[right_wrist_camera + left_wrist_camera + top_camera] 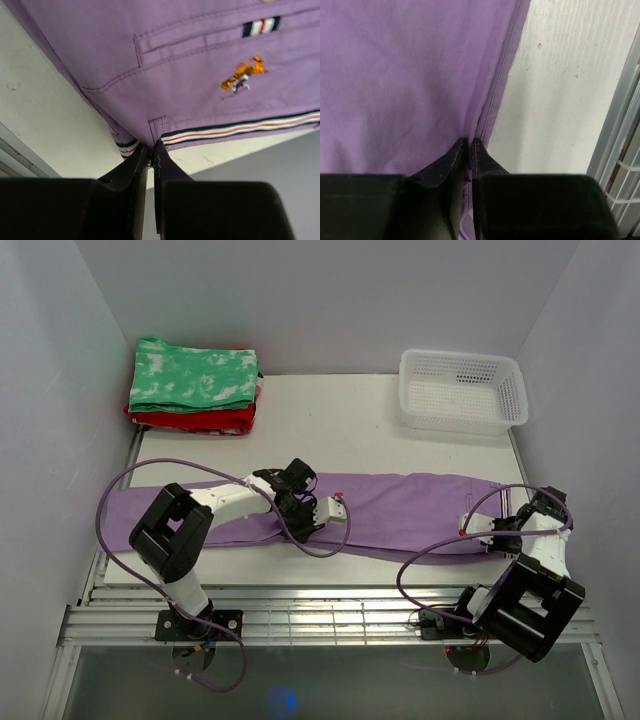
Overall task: Fold and stack the trousers
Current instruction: Fold the trousers
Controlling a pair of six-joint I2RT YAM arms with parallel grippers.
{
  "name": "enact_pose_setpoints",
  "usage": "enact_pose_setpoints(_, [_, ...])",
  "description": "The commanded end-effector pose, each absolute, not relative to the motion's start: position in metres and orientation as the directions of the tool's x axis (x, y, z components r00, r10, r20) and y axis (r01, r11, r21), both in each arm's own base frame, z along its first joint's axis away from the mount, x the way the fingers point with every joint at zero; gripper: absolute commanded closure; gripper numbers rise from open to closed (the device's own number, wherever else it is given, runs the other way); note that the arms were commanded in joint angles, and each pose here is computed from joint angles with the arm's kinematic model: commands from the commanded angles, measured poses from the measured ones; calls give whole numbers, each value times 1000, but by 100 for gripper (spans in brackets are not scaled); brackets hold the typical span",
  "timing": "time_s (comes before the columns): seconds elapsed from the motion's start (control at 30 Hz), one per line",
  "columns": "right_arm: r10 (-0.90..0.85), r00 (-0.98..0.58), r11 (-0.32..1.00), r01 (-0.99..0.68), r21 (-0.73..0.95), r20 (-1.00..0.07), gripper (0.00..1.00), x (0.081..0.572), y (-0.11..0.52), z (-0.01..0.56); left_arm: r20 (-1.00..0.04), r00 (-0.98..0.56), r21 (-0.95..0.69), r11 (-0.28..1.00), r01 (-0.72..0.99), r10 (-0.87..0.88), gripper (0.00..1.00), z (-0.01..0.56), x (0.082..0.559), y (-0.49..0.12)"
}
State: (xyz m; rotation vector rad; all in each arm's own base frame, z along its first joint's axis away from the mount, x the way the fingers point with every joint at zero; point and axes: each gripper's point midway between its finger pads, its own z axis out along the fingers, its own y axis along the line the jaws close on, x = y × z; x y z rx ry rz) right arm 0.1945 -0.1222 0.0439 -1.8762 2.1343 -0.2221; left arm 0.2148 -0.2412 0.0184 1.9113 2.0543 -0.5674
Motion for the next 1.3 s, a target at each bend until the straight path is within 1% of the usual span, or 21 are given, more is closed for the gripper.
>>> enact_pose_setpoints(0.0, [-998, 51, -57, -944, -325, 25, 92, 204, -139, 34, -352, -125, -129, 85, 988, 928, 77, 10, 203, -212])
enact_pose_setpoints(0.07, [-998, 49, -56, -947, -317, 32, 92, 204, -141, 32, -364, -126, -135, 82, 987, 923, 72, 18, 203, -214])
enact_pose_setpoints(0.1, [-998, 45, -53, -945, -322, 33, 92, 205, -143, 34, -387, -128, -146, 76, 986, 913, 65, 25, 201, -219])
enact_pose_setpoints(0.2, [-997, 42, -60, -934, -353, 58, 92, 213, -154, 47, -490, -111, -148, 43, 988, 865, 52, 65, 199, -236])
enact_pose_setpoints(0.27, [-996, 23, -52, -936, -349, 88, 92, 218, -165, 48, -566, -89, -109, 32, 994, 820, 36, 104, 201, -244])
enact_pose_setpoints(0.33, [-989, -26, -30, -931, -363, 148, 92, 227, -185, 55, -625, -83, -74, 46, 996, 776, 30, 137, 201, -246])
enact_pose_setpoints(0.43, [-985, -74, 13, -932, -361, 157, 89, 235, -200, 59, -651, -158, -116, 108, 987, 742, 28, 160, 203, -228])
enact_pose_setpoints(0.47, [-980, -94, 27, -939, -344, 178, 78, 233, -207, 60, -664, -192, -109, 160, 981, 722, 27, 171, 212, -213])
enact_pose_setpoints(0.53, [-975, -113, 34, -927, -373, 192, 68, 238, -217, 73, -658, -246, -123, 222, 967, 711, 27, 175, 214, -191])
enact_pose_setpoints(0.57, [-977, -114, 36, -922, -386, 182, 49, 241, -217, 79, -647, -311, -126, 304, 944, 697, 26, 170, 223, -167])
enact_pose_setpoints(0.6, [-983, -113, 44, -912, -408, 147, 39, 246, -214, 85, -651, -332, -114, 345, 932, 683, 26, 173, 224, -153])
enact_pose_setpoints(0.63, [-982, -122, 44, -890, -453, 144, 22, 259, -220, 112, -640, -373, -121, 392, 912, 672, 26, 170, 226, -138])
enact_pose_setpoints(0.67, [-994, -102, 74, -903, -422, 43, 2, 255, -202, 114, -627, -447, -118, 489, 864, 638, 26, 166, 235, -111])
enact_pose_setpoints(0.83, [-968, -106, 193, -890, -414, -226, 2, 267, -141, 170, -537, -707, -175, 758, 628, 461, 27, 128, 239, -22])
enact_pose_setpoints(0.9, [-958, -89, 196, -896, -399, -271, 7, 270, -113, 172, -513, -758, -203, 801, 563, 403, 28, 118, 239, -5])
enact_pose_setpoints(0.93, [-942, -136, 250, -894, -372, -307, 9, 269, -100, 169, -487, -796, -226, 829, 512, 359, 29, 109, 240, 4])
enact_pose_setpoints(1.0, [-928, -144, 258, -914, -314, -345, 16, 267, -68, 150, -469, -839, -238, 875, 422, 277, 31, 102, 243, 24])
enact_pose_setpoints(1.03, [-907, -201, 318, -902, -291, -370, 19, 269, -59, 143, -459, -856, -222, 902, 370, 239, 31, 98, 247, 36])
enact_pose_setpoints(1.17, [-873, -307, 387, -909, -156, -379, 36, 261, -26, 97, -408, -897, -186, 946, 264, 170, 32, 80, 253, 65])
enact_pose_setpoints(1.23, [-875, -334, 389, -916, -97, -350, 40, 247, -19, 68, -403, -901, -168, 954, 247, 162, 32, 76, 257, 72])
enact_pose_setpoints(1.27, [-886, -347, 399, -909, -122, -308, 43, 251, -27, 58, -393, -908, -169, 958, 230, 148, 32, 74, 260, 76])
